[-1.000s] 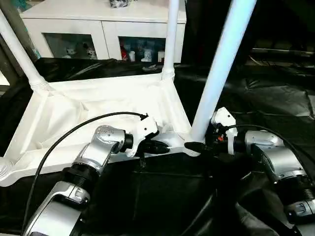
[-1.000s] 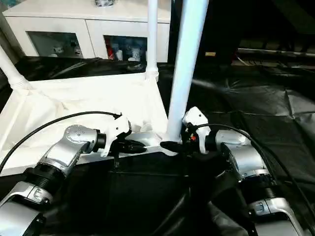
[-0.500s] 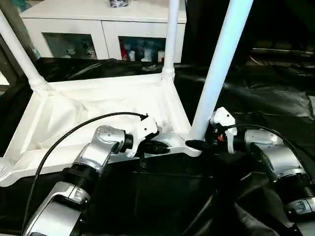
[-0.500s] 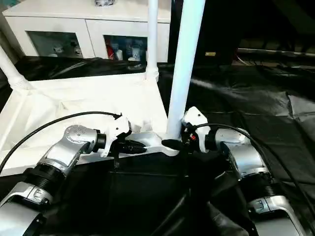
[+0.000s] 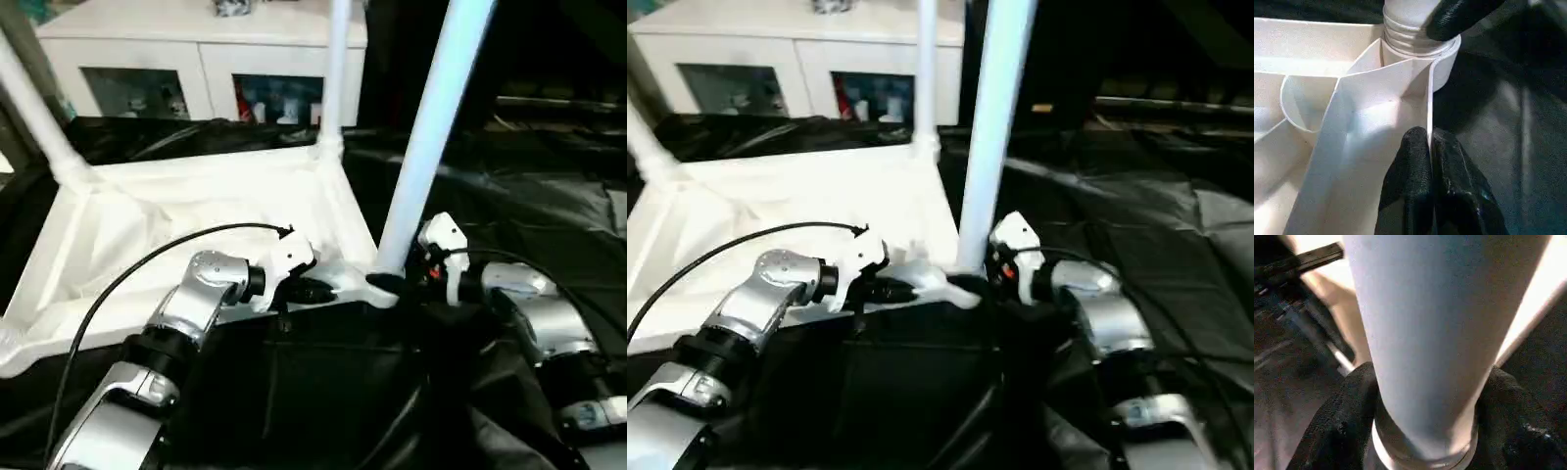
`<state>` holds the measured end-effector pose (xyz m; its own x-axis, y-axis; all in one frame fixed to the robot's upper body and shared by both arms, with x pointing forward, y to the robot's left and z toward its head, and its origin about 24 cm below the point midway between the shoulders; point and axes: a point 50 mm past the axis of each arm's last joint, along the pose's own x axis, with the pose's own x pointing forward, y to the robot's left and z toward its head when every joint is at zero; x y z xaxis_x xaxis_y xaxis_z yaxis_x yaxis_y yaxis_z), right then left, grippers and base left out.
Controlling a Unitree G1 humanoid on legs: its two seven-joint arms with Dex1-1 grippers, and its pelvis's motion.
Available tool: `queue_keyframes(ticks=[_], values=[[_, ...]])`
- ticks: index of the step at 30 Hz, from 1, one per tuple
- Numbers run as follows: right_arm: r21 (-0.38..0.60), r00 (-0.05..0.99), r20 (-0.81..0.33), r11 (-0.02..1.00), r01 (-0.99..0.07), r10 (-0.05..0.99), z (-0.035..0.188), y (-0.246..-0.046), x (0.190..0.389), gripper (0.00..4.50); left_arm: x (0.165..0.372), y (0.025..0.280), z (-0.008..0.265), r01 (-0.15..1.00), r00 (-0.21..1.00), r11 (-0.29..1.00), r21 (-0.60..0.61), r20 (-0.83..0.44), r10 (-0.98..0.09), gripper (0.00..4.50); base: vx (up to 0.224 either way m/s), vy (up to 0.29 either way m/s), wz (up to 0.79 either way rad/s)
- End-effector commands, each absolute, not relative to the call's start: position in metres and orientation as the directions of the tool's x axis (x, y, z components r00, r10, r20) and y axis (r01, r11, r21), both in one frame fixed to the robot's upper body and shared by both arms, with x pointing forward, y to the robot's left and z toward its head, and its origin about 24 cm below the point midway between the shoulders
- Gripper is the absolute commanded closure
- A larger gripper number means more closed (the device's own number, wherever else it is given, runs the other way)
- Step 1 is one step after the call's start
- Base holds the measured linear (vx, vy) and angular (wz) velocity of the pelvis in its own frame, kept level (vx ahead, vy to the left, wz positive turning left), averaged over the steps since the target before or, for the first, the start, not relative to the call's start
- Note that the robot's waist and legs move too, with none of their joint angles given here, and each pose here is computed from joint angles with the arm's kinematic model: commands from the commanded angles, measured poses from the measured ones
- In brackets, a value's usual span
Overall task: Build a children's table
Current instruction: Rotate leg to tighten
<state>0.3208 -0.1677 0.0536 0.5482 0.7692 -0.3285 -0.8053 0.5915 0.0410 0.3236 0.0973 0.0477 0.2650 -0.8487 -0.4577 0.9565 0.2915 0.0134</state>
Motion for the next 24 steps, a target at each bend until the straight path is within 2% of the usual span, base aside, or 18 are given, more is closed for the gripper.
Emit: queue_keyframes(ticks=[1, 4, 5, 8, 9, 10, 12, 17, 18, 22, 23, 24], values=[[0.125, 0.656, -0.407, 0.750, -0.649, 0.636, 0.024, -0.170, 0.322, 1.93, 0.339, 0.082, 0.058, 0.900, 0.416, 0.433, 0.047, -0.386, -0.823, 4.50, 0.000, 0.000, 0.00], [0.126, 0.801, -0.439, 0.910, -0.394, 0.407, 0.010, -0.166, 0.332, 1.99, 0.351, 0.065, 0.055, 0.790, 0.577, 0.612, 0.044, -0.393, -0.716, 4.50, 0.000, 0.000, 0.00], [0.132, 0.842, -0.451, 0.955, -0.266, 0.296, 0.007, -0.162, 0.337, 1.99, 0.353, 0.049, 0.057, 0.757, 0.611, 0.653, 0.024, -0.380, -0.694, 4.50, 0.000, 0.000, 0.00], [0.138, 0.854, -0.451, 0.966, -0.219, 0.259, 0.007, -0.156, 0.339, 2.03, 0.352, 0.038, 0.059, 0.747, 0.620, 0.665, 0.001, -0.363, -0.695, 4.50, 0.000, 0.000, 0.00], [0.132, 0.864, -0.446, 0.972, -0.196, 0.235, 0.009, -0.148, 0.343, 2.03, 0.351, 0.025, 0.061, 0.745, 0.622, 0.667, -0.016, -0.346, -0.703, 4.50, 0.000, 0.000, 0.00], [0.122, 0.869, -0.436, 0.972, -0.199, 0.233, 0.012, -0.139, 0.347, 2.03, 0.348, 0.016, 0.062, 0.763, 0.606, 0.646, -0.004, -0.344, -0.718, 4.50, 0.000, 0.000, 0.00], [0.109, 0.870, -0.430, 0.971, -0.214, 0.240, 0.014, -0.134, 0.349, 2.03, 0.348, 0.014, 0.060, 0.772, 0.604, 0.635, 0.034, -0.355, -0.714, 4.50, 0.000, 0.000, 0.00], [0.100, 0.890, -0.383, 0.969, -0.226, 0.247, 0.022, -0.128, 0.355, 2.03, 0.353, 0.025, 0.059, 0.766, 0.620, 0.635, 0.099, -0.372, -0.690, 4.50, 0.000, 0.000, 0.00], [0.108, 0.893, -0.371, 0.967, -0.229, 0.253, 0.023, -0.128, 0.356, 1.50, 0.353, 0.026, 0.059, 0.767, 0.621, 0.633, 0.108, -0.375, -0.688, 4.50, 0.000, 0.000, 0.00], [0.107, 0.904, -0.319, 0.958, -0.265, 0.286, 0.033, -0.133, 0.358, 1.37, 0.356, 0.036, 0.061, 0.770, 0.619, 0.630, 0.103, -0.361, -0.698, 4.50, 0.000, 0.000, 0.00], [0.083, 0.893, -0.297, 0.940, -0.330, 0.339, 0.040, -0.140, 0.359, 1.03, 0.357, 0.045, 0.062, 0.780, 0.609, 0.617, 0.105, -0.359, -0.708, 4.50, 0.000, 0.000, 0.00], [0.080, 0.890, -0.295, 0.937, -0.340, 0.349, 0.041, -0.141, 0.359, 0.94, 0.357, 0.046, 0.062, 0.781, 0.607, 0.615, 0.106, -0.360, -0.708, 4.50, 0.000, 0.000, 0.00]])
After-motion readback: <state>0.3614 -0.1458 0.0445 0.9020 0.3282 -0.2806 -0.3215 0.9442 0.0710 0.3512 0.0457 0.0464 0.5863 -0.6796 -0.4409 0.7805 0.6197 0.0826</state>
